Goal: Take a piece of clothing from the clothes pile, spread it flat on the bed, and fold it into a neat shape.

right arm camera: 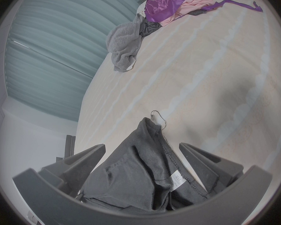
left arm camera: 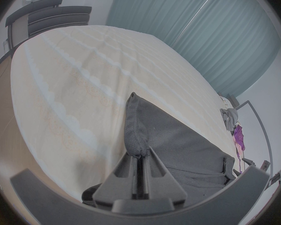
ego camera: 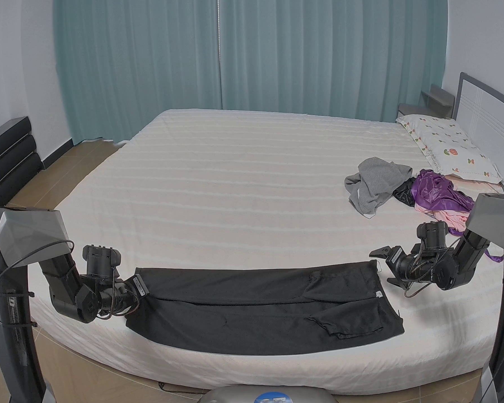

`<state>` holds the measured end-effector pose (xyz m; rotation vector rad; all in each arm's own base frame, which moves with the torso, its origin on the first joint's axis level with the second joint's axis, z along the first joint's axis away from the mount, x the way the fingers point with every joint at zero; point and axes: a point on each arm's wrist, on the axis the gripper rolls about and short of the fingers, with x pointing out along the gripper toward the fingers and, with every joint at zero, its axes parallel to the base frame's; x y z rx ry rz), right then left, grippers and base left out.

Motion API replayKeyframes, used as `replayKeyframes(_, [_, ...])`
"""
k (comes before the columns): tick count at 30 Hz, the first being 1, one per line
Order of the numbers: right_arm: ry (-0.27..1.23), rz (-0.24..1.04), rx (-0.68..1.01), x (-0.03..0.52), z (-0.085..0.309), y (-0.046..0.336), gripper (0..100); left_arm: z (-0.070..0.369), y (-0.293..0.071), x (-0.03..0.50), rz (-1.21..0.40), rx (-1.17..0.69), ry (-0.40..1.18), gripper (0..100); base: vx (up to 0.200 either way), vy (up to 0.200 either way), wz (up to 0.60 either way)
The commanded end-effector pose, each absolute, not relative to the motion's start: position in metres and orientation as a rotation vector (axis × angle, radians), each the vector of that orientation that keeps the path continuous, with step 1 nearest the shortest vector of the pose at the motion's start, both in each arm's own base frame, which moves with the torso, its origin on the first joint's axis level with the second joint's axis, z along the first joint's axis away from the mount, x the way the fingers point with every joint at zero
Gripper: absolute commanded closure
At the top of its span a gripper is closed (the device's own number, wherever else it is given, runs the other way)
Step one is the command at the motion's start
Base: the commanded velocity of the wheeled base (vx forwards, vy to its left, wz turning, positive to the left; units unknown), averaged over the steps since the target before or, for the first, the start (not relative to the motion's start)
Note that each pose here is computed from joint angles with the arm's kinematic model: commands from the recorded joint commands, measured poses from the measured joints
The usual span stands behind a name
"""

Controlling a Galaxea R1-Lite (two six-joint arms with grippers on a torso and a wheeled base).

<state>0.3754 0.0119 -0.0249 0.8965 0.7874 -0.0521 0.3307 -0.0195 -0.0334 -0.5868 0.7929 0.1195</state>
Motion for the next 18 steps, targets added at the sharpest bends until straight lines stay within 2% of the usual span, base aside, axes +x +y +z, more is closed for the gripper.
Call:
replayKeyframes(1, [0.782, -0.05, 0.896, 0.3756, -0.0228, 0.0116, 0, -0.0313, -0.02, 0.3317, 0.115, -0.587, 0.784, 100, 0.0, 0.0, 0.0])
replayKeyframes(18, [0.788, -0.045, 0.887, 0.3751, -0.0246, 0.0139, 0, -0.0274, -0.0221, 0.3399, 0.113, -0.616, 0.755, 100, 0.0, 0.0, 0.0])
